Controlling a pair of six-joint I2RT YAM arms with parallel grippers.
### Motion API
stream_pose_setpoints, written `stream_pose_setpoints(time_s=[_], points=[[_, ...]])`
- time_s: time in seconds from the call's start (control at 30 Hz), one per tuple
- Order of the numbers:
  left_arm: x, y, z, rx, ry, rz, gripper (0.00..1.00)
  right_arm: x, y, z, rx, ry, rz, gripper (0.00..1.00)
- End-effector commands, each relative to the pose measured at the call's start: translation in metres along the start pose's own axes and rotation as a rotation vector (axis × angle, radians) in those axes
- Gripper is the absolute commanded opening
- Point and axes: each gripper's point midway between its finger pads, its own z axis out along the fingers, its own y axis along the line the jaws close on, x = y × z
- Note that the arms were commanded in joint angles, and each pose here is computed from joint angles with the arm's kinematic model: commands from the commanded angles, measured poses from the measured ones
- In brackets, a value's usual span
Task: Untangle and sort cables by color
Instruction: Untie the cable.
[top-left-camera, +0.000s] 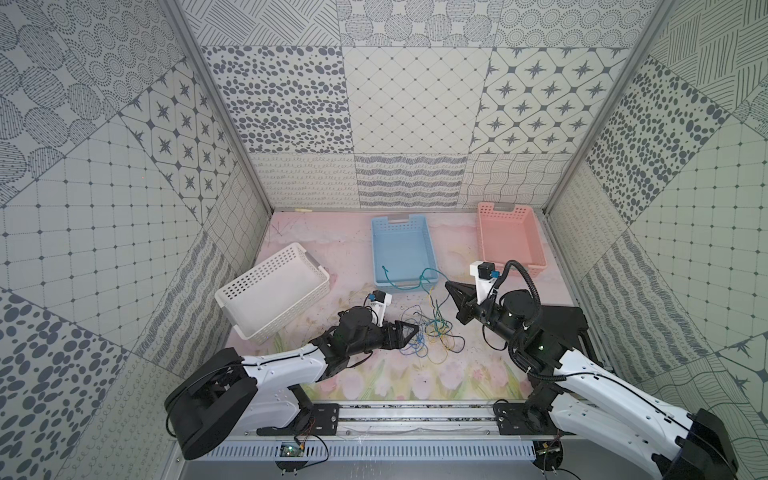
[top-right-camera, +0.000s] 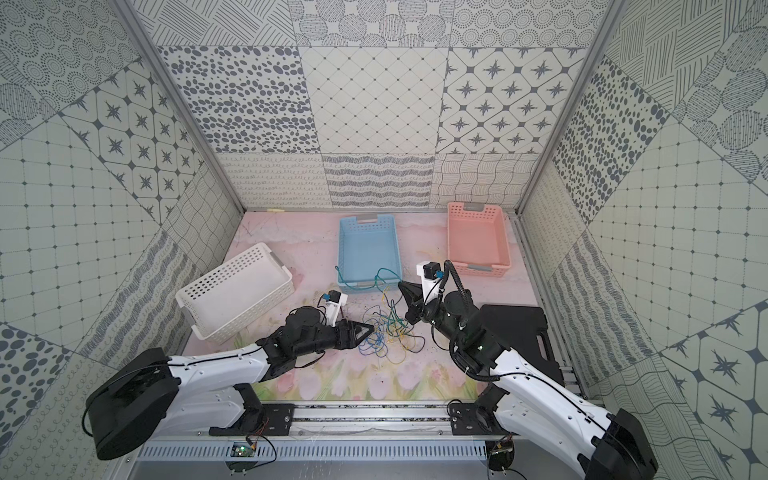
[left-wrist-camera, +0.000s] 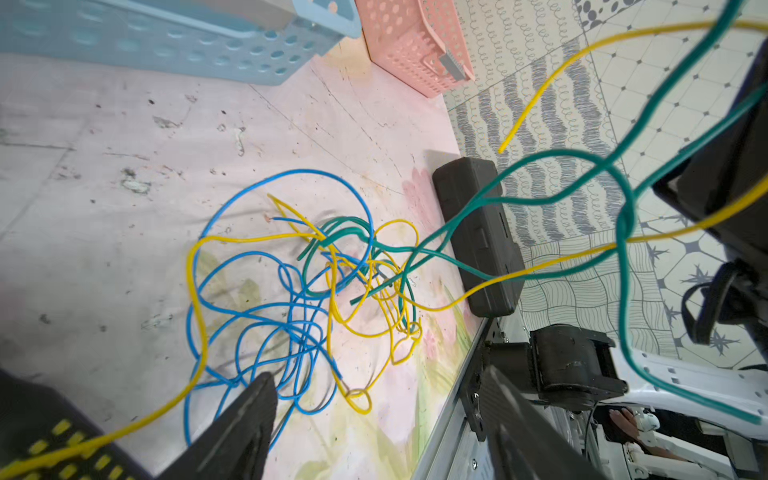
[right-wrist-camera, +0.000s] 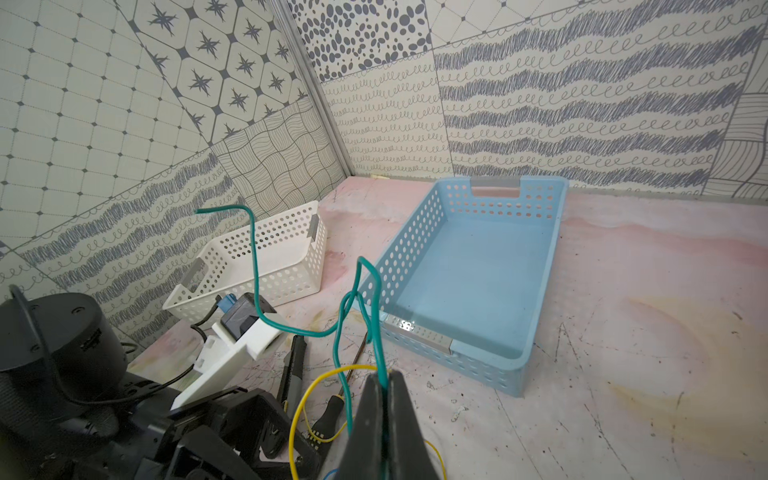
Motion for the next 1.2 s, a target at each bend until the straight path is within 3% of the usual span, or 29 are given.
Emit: stream_pose_setpoints(time_s=[0.0, 0.2, 0.4, 0.6, 0.8, 0.87, 0.93, 0.97, 1.17], points=[[-0.022, -0.061, 0.005, 0.271, -0.108, 0.108, 0.79, 0.005, 0.006, -0.001, -0.041, 0.0, 0.021, 0.0], [-0.028, -0.071, 0.014, 0.352, -0.162, 0.141, 0.75, 0.003, 0.014, 0.0, -0.085, -0.004, 0.045, 0.0], [-0.033, -0.058, 0.029, 0.276, -0.211, 0.207, 0.72, 0.002, 0.021, -0.001, -0.13, -0.019, 0.091, 0.0], [-0.033, -0.063, 0.048, 0.28, -0.21, 0.257, 0.68, -0.003, 0.025, -0.001, -0.157, -0.036, 0.129, 0.0], [-0.034, -0.072, 0.057, 0.328, -0.217, 0.282, 0.53, -0.002, 0.025, 0.001, -0.156, -0.035, 0.148, 0.0], [-0.034, -0.078, 0.055, 0.356, -0.226, 0.295, 0.36, -0.002, 0.024, 0.002, -0.15, -0.035, 0.15, 0.0], [-0.035, -0.08, 0.054, 0.367, -0.234, 0.306, 0.09, -0.002, 0.023, 0.002, -0.143, -0.035, 0.15, 0.0], [-0.034, -0.079, 0.053, 0.362, -0.235, 0.309, 0.01, -0.003, 0.022, 0.002, -0.138, -0.036, 0.147, 0.0], [-0.027, -0.046, 0.042, 0.243, -0.263, 0.306, 0.0, -0.018, 0.009, -0.008, -0.04, -0.048, 0.092, 0.0]])
